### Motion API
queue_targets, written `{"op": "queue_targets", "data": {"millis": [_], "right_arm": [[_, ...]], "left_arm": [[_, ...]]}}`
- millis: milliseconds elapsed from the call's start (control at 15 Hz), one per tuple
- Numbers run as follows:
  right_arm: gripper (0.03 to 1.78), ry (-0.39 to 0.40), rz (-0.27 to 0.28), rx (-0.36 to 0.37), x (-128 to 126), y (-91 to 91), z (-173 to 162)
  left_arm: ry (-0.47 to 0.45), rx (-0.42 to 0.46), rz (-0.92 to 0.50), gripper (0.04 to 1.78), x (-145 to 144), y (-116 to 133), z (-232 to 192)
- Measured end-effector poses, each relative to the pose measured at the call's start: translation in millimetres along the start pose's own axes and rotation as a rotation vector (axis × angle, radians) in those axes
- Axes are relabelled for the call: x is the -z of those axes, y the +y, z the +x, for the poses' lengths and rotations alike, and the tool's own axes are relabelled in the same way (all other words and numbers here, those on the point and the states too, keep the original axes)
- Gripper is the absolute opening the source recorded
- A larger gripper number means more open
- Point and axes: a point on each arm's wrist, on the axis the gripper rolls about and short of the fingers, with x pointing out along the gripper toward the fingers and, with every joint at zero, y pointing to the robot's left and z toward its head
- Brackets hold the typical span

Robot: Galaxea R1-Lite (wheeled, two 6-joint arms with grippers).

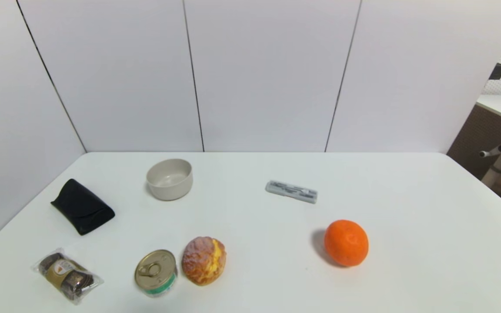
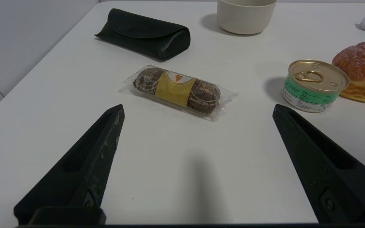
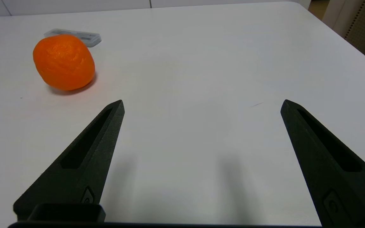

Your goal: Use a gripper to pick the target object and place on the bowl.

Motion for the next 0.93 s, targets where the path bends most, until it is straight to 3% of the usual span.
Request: {"op": "queue_targets", "data": {"millis": [933], "right_arm": [[1.71, 0.000, 0.000, 0.000, 0.0, 0.0, 0.0]], "left_arm": [[0.000, -0.001, -0.034, 1.69, 0.0, 0.0, 0.0]]}}
